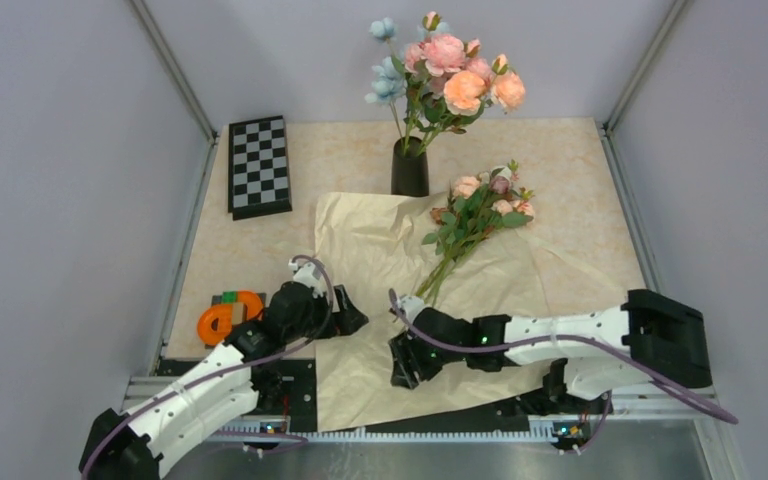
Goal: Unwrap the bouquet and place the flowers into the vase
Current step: Pick up the fake flower from the wrapping paper.
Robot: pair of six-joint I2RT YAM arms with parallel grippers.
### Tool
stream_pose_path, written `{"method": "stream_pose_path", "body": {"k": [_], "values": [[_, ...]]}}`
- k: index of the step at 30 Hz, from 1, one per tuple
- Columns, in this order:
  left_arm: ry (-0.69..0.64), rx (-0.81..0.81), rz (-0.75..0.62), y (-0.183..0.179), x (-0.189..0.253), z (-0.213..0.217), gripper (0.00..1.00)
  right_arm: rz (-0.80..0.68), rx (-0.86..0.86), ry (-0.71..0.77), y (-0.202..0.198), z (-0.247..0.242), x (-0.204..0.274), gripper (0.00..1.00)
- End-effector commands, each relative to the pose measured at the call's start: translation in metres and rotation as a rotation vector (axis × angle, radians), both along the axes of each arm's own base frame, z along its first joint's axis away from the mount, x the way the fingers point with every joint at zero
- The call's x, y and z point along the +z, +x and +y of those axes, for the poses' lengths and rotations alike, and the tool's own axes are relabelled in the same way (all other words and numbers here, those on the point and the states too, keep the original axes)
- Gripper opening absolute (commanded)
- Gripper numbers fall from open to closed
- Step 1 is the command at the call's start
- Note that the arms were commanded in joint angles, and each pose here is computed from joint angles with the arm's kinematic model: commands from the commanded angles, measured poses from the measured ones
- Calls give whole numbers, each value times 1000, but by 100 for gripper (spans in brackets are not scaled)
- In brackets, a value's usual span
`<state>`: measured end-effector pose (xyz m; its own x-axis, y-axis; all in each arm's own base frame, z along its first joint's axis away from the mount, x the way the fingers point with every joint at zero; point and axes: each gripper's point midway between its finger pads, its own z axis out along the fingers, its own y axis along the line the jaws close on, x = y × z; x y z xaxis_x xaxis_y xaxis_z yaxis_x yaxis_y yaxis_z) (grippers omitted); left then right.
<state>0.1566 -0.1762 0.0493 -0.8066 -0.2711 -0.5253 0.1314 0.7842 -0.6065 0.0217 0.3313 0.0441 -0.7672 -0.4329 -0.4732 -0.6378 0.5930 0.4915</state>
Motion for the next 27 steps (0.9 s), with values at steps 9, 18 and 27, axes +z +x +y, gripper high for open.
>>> {"method": "stream_pose_path", "body": {"k": [9,18,27], "values": [[102,-170,-181,26,98,-16,99,-216,-501,107,161,-82,101,58],[264,-230,-279,65,161,-6,99,-186,-832,239,241,-136,100,55],[204,-125,-276,127,164,23,99,-115,-903,398,261,-115,93,53]]}}
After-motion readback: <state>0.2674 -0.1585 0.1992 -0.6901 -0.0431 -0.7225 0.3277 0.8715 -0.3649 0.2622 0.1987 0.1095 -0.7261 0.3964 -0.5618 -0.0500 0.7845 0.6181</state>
